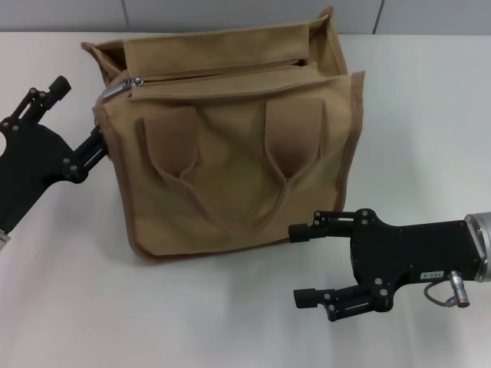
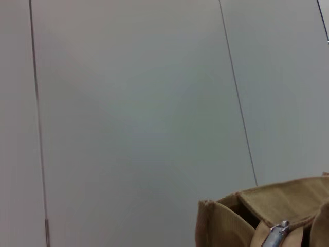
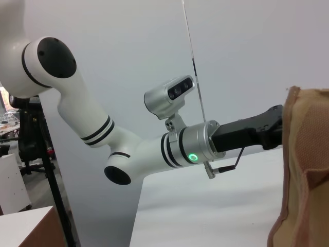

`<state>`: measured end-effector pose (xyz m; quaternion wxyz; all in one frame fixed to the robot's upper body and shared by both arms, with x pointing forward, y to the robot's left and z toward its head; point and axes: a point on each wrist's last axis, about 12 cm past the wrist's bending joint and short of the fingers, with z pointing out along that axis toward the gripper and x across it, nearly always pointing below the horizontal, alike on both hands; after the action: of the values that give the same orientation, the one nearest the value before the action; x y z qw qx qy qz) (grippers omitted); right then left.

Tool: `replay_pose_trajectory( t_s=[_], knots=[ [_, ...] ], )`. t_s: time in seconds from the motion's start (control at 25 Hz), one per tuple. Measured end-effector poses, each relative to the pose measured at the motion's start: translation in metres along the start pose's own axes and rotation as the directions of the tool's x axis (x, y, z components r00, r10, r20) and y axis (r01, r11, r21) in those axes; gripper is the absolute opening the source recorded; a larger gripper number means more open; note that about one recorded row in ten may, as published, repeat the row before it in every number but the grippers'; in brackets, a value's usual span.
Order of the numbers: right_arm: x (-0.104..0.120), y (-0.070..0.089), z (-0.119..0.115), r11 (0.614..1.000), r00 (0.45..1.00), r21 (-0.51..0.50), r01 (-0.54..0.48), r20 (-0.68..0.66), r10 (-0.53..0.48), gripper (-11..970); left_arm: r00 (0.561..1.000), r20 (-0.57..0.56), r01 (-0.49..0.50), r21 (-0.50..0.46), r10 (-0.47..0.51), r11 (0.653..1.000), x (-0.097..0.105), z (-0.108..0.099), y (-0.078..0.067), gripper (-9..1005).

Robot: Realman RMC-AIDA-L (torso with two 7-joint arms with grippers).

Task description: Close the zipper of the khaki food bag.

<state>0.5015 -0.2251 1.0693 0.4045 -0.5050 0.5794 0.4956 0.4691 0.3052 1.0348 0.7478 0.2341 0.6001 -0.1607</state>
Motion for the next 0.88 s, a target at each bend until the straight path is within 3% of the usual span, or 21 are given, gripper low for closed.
replay_pose_trajectory(
  t_s=[0.2,0.4,0.88],
  knots=[
    [0.000,0.000,0.000,1.000,1.000,0.000,-0.001,0.001,0.001,833,1.000,-0.011,-0.025,-0.012,0.025,1.000,0.000,-0.004,0.004,744],
    [0.001,0.001,0.000,1.000,1.000,-0.001,-0.004,0.002,0.004,833,1.000,-0.005,-0.030,-0.019,0.030,0.999,-0.001,-0.009,0.004,505],
    [0.000,0.001,0.000,1.000,1.000,-0.003,-0.004,0.010,0.004,833,0.992,-0.003,-0.123,-0.023,0.123,0.992,0.002,-0.005,-0.004,136]
  ],
)
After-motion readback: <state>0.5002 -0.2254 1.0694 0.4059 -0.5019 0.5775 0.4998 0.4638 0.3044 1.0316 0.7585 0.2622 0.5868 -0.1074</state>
